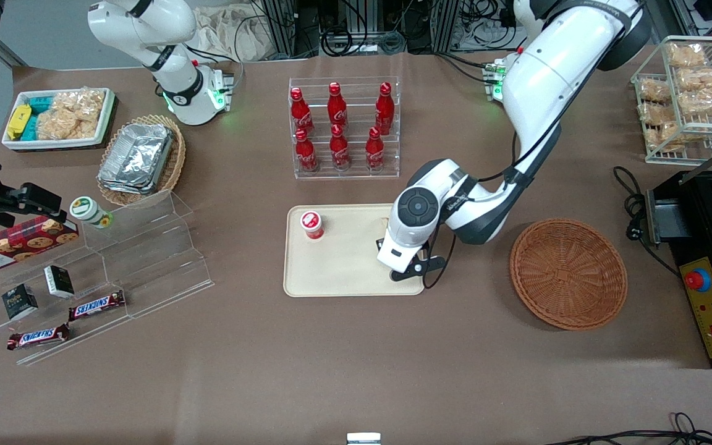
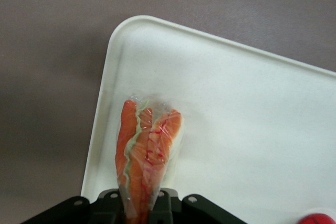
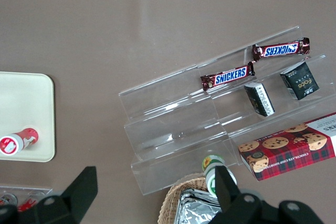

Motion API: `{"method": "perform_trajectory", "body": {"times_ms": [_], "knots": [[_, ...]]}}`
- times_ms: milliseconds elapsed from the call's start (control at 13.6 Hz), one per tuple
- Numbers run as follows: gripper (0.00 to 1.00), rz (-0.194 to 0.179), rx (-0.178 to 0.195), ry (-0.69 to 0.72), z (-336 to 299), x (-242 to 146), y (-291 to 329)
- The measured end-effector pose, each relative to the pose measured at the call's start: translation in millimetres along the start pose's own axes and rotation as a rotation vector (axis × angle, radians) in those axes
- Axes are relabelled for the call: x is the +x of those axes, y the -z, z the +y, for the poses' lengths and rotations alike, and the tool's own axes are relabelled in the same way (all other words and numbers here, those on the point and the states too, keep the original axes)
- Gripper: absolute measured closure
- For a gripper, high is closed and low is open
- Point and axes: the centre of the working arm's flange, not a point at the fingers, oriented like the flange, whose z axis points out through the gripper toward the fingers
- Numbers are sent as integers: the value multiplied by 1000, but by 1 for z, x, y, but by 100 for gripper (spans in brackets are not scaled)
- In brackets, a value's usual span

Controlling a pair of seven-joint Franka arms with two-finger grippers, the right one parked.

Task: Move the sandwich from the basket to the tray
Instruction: 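Lower the sandwich onto the tray and open the left gripper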

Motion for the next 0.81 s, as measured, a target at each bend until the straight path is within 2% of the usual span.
{"method": "perform_trajectory", "body": {"times_ms": [147, 294, 440, 587, 734, 807], "knots": [[81, 4, -7, -3, 1, 1, -6], [66, 10, -14, -2, 2, 3, -4], [44, 29, -31, 27, 4, 9, 8], [24, 76, -61, 80, 6, 15, 46], [4, 145, -71, 147, -4, 18, 113], [0, 184, -70, 178, -17, 21, 152]]}}
